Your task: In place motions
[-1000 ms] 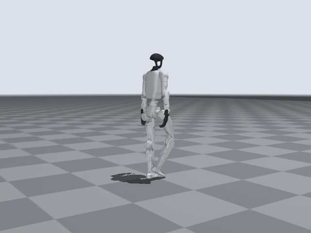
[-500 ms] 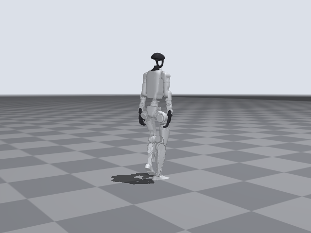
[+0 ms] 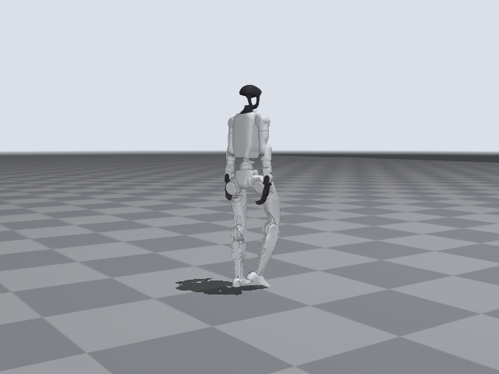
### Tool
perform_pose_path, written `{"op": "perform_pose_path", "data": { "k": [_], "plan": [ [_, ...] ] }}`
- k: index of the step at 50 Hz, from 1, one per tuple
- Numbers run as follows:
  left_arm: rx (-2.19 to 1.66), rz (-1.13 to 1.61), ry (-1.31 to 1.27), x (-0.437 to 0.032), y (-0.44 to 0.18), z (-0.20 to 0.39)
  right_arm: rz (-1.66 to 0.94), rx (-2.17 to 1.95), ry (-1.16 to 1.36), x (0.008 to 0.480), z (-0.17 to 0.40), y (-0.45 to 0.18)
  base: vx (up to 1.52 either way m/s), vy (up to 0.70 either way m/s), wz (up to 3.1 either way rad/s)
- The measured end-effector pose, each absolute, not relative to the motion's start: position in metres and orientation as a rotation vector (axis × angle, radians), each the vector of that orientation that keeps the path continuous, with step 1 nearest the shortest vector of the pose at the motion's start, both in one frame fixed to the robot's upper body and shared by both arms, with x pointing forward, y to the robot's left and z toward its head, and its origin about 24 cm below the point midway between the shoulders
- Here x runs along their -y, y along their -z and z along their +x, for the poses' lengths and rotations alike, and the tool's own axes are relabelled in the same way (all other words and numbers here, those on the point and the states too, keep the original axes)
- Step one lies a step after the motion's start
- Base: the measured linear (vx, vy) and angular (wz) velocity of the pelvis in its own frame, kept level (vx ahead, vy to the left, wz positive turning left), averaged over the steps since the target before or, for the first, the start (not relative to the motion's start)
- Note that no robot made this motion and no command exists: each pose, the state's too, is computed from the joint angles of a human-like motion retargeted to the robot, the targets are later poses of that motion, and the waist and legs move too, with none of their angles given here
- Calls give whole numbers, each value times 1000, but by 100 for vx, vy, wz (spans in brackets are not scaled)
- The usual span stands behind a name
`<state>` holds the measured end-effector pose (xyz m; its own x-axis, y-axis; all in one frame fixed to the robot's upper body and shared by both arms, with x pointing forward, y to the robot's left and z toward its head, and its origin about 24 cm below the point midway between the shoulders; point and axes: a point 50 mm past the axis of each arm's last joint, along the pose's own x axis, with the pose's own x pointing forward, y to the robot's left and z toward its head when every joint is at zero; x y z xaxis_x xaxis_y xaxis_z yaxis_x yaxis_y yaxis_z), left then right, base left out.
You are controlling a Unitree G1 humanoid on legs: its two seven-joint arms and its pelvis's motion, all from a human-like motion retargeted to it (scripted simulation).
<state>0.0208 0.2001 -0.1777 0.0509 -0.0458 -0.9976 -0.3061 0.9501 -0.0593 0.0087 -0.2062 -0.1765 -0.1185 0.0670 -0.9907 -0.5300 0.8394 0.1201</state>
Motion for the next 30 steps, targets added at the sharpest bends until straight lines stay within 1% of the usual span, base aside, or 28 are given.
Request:
{"op": "perform_pose_path", "data": {
  "k": [2, 5, 8, 11, 16, 21, 23, 27, 30],
  "plan": [
    [-1453, -232, -187, -209, 175, 41, -341, -1594, -509, 207, 12, 176, -21, -5, 5],
    [-1405, -160, -166, -223, 171, 59, -347, -1625, -556, 205, 6, 176, -5, -7, -10],
    [-1376, -111, -180, -226, 170, 65, -370, -1664, -563, 206, -4, 176, 4, -9, 0],
    [-1358, -125, -173, -225, 170, 68, -384, -1672, -582, 206, -9, 176, 5, -6, -1],
    [-1422, -163, -163, -214, 175, 45, -407, -1718, -595, 210, -24, 175, 16, -2, 25],
    [-1516, -242, -198, -204, 178, 6, -425, -1734, -616, 211, -22, 174, 18, 6, -16],
    [-1530, -281, -212, -199, 179, 1, -432, -1703, -615, 210, -8, 175, -19, 10, -15],
    [-1487, -328, -258, -197, 179, 7, -461, -1537, -617, 206, 40, 175, -32, 1, -17],
    [-1516, -355, -216, -195, 179, 2, -526, -1480, -657, 206, 64, 172, -13, -2, -3]
  ]
}}
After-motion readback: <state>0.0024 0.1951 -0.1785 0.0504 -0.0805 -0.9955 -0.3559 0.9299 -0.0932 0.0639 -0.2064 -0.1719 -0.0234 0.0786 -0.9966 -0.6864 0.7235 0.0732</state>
